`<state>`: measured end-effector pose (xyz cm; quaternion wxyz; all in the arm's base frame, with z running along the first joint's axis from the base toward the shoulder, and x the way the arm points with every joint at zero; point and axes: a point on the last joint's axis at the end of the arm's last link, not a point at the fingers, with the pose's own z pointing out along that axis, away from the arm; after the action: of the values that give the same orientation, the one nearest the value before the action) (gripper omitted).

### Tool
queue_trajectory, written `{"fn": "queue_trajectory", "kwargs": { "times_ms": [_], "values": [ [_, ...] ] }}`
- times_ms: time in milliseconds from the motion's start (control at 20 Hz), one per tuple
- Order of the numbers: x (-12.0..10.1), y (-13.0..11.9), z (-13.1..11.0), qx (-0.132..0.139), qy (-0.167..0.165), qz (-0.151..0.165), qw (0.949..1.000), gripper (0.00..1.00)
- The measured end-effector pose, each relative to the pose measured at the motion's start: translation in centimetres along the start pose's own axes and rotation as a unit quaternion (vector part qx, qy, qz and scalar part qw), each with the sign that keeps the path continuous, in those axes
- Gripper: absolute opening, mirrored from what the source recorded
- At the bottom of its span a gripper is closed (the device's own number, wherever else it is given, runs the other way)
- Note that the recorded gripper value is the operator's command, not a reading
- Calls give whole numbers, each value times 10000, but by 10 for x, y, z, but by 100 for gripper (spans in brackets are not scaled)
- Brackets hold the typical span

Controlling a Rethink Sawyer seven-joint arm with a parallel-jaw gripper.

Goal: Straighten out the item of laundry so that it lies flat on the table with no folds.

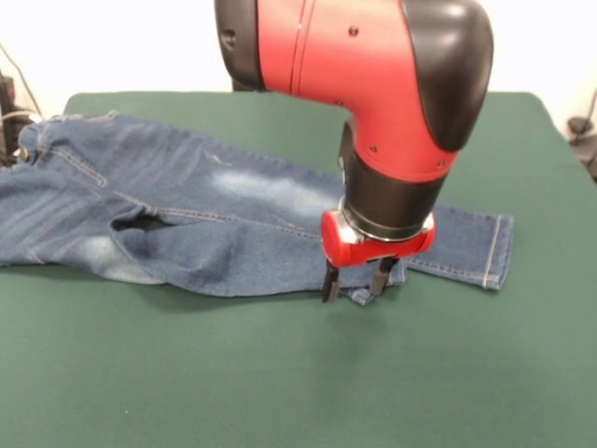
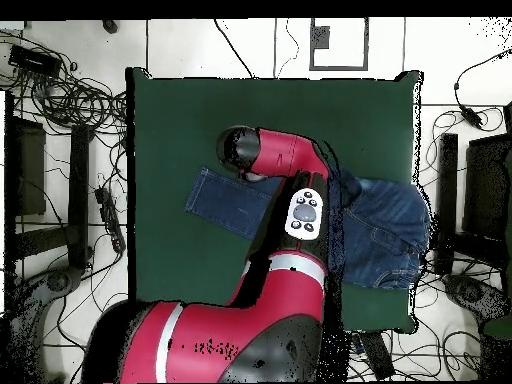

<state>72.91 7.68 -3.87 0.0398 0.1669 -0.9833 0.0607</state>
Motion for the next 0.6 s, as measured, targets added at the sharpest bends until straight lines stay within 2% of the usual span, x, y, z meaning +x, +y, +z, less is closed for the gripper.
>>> {"fn": "queue_trajectory", "kwargs": {
  "times_ms": [150, 600],
  "values": [
    [-1, 1, 8, -21, 29, -6, 10000, 100],
    [-3, -3, 8, -80, -3, 75, 9999, 100]
  ]
}}
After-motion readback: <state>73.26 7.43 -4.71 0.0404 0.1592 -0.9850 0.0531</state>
